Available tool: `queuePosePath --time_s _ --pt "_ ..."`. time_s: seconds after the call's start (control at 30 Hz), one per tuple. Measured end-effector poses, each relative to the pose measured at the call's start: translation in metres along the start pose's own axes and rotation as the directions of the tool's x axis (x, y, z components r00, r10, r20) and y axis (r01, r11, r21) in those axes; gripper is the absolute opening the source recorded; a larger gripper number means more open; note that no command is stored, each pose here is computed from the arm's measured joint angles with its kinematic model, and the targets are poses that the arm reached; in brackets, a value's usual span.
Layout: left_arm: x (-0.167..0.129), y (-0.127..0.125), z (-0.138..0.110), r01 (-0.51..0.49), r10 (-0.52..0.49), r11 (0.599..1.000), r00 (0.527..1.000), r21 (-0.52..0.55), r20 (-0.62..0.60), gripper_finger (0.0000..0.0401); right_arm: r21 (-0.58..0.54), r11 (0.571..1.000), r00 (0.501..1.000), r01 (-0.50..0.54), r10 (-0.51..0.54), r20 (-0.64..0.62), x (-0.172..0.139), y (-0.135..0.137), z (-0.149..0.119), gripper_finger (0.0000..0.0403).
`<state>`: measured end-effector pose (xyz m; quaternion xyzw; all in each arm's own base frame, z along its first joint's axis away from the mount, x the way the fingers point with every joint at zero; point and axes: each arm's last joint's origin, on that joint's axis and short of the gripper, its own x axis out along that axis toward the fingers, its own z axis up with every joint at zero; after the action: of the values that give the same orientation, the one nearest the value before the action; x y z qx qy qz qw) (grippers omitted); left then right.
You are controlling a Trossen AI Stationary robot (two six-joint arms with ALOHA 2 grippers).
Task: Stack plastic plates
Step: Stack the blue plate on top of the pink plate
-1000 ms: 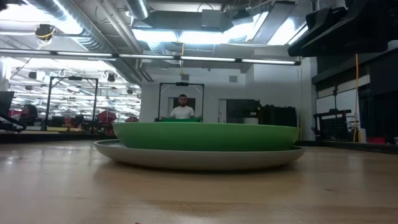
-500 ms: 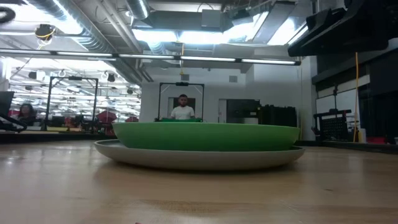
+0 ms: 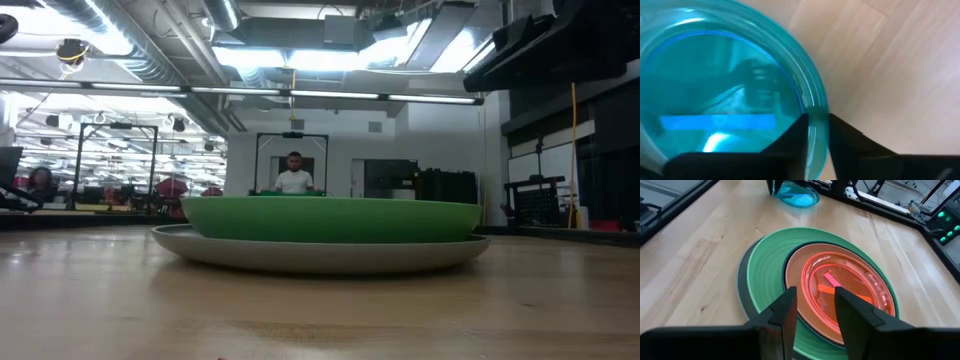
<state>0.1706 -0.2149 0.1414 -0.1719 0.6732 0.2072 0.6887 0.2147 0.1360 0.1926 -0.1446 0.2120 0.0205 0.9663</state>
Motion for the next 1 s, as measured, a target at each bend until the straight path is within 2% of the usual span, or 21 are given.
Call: queuePosePath --time_s 0.1,0.17,0.33,0.47,0.53,0.83,1.0 --pt "0.000 0.000 0.000 -0.001 0.001 0.999 1.000 0.051 0.002 0.0020 0.023 1.000 1.000 0.000 0.000 -0.001 0.000 0.000 0.000 0.0124" --pt "-0.001 0.000 0.000 -0.005 0.005 0.996 1.000 0.087 0.002 0.0006 0.043 0.999 1.000 0.000 0.000 -0.001 0.000 0.000 0.000 0.0124" --pt "-0.013 0.001 0.002 -0.082 0.079 0.988 0.997 0.131 0.027 0.0003 0.101 0.995 1.000 0.000 0.000 -0.001 0.000 0.000 0.000 0.0124" --pt "-0.034 -0.002 0.006 -0.149 0.132 0.973 0.986 0.176 0.106 0.0003 0.141 0.990 1.000 0.000 0.000 -0.001 0.000 0.000 0.000 0.0124" --pt "-0.044 -0.006 0.011 -0.161 0.127 0.963 0.979 0.214 0.161 0.0003 0.155 0.988 1.000 0.000 0.000 -0.001 0.000 0.000 0.000 0.0124" --pt "-0.077 -0.017 0.060 -0.235 0.075 0.890 0.920 0.390 0.384 0.0002 0.197 0.980 1.000 0.001 0.000 -0.008 0.000 0.000 -0.001 0.0124" --pt "-0.083 -0.021 0.094 -0.259 -0.011 0.814 0.888 0.519 0.460 0.0002 0.217 0.976 1.000 0.002 0.000 -0.010 0.000 0.000 -0.001 0.0124"
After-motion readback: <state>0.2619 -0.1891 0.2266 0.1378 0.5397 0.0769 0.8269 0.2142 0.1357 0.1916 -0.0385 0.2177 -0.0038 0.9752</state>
